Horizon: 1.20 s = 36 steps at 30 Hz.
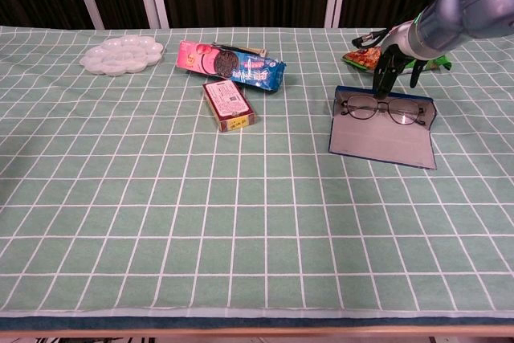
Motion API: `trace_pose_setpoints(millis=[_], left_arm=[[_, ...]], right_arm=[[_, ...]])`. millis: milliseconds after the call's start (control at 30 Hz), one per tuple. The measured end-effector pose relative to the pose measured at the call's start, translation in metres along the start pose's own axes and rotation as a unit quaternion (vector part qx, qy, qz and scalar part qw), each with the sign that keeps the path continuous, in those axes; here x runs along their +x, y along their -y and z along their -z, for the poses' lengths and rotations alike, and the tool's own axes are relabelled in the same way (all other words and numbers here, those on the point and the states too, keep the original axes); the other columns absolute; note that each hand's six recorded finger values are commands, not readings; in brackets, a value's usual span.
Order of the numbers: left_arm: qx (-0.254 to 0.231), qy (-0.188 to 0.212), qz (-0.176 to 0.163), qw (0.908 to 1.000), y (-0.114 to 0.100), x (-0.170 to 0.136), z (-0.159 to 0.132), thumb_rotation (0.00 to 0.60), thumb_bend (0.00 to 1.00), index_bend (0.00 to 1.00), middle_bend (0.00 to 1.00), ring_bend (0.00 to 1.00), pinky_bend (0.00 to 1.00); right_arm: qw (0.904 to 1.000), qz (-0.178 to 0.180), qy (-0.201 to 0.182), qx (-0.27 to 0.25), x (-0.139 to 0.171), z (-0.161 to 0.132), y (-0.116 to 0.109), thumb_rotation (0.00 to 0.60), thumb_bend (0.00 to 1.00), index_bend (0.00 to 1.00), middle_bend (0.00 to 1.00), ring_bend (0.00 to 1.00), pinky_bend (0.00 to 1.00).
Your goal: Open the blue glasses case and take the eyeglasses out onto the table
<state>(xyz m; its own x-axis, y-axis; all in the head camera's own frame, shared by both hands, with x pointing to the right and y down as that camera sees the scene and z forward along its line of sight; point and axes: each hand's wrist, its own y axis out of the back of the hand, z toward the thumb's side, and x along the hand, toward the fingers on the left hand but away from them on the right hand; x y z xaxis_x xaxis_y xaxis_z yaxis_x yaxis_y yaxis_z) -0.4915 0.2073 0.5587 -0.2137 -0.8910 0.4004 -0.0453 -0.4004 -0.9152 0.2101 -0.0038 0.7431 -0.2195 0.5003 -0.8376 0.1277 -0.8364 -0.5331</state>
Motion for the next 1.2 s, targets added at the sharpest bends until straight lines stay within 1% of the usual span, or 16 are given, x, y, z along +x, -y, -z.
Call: trace_pose_setpoints(millis=[433,967,1200], left_arm=[[-0.001,-0.002,-0.001,1.0000,0.000,0.000,0.000,0.600,0.33,0.05,0.00,0.00,0.00],[-0.002,-0.002,-0.002,1.0000,-0.001,-0.001,0.000,0.600,0.33,0.05,0.00,0.00,0.00],[-0.002,-0.003,-0.003,1.0000,-0.001,0.000,0.000,0.600,0.33,0.05,0.00,0.00,0.00]], right_arm=[[0.9999,0.009,-0.013,-0.001,0.002,-0.002,-0.001,0.600,0.53,0.53,0.00,0.00,0.20],[0.9972,0.049,-0.055,0.015,0.014,-0.010,-0.003,0.600,0.54,0.55,0.00,0.00,0.20],[0.9962,0.061,-0.060,0.016,0.022,-0.014,-0.006,0.600,0.54,0.55,0.00,0.00,0.20]])
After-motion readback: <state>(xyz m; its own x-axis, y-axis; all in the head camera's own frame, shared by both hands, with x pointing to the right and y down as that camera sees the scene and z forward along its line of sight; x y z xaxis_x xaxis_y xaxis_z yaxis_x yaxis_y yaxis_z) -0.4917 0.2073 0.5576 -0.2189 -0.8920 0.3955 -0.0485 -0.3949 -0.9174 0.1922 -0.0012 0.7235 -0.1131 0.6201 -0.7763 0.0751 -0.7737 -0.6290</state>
